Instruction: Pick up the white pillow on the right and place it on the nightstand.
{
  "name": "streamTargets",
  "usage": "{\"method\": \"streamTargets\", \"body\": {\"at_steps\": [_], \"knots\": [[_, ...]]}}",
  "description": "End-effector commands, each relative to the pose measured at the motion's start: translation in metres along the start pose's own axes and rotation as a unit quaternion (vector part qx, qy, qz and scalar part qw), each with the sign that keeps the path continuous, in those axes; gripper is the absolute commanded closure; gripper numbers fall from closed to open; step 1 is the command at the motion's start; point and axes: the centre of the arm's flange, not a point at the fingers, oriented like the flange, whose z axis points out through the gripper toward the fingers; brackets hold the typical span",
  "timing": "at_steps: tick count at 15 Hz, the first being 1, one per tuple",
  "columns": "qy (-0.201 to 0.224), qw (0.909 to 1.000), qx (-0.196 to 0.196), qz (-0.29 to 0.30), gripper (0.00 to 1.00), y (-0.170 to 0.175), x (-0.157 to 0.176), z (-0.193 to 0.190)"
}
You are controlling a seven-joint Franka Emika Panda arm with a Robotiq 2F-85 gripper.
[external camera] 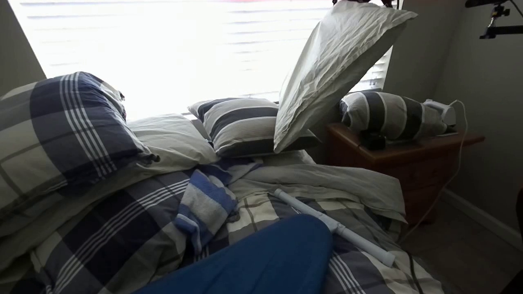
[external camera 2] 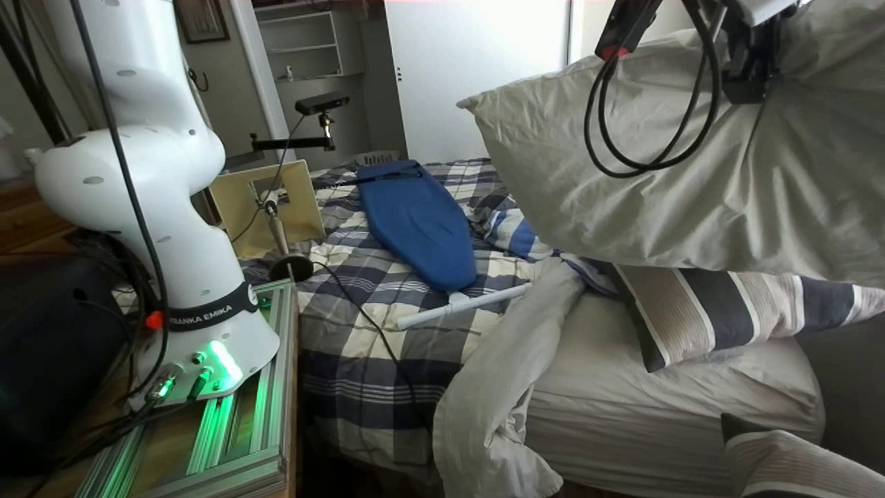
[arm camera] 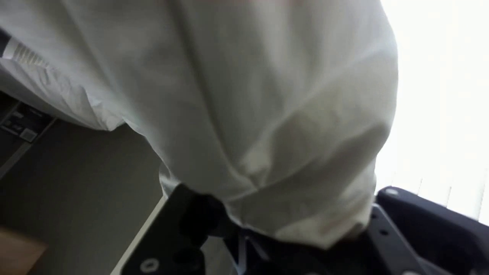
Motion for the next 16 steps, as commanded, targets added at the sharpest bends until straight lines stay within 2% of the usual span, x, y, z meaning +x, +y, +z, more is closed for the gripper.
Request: {"method": "streamTargets", "body": {"at_steps": [1, 3, 6, 11, 12, 14, 16], "knots": [[0.077, 0.9952, 0.019, 0.057, 0.95, -0.006, 0.011, -0.041], [0.127, 0.9888, 0.019, 0.076, 0.95, 0.001, 0.025, -0.055], [0.194, 0.974, 0.019, 0.114, 0.95, 0.012, 0.046, -0.075], [0.302, 0.9382, 0.033, 0.165, 0.95, 0.033, 0.075, -0.116], [0.264, 0.953, 0.004, 0.149, 0.8, 0.048, 0.073, -0.089], [0.287, 0.9451, 0.005, 0.156, 0.8, 0.053, 0.079, -0.1], [0.291, 0.9437, 0.006, 0.157, 0.8, 0.053, 0.08, -0.102]]}}
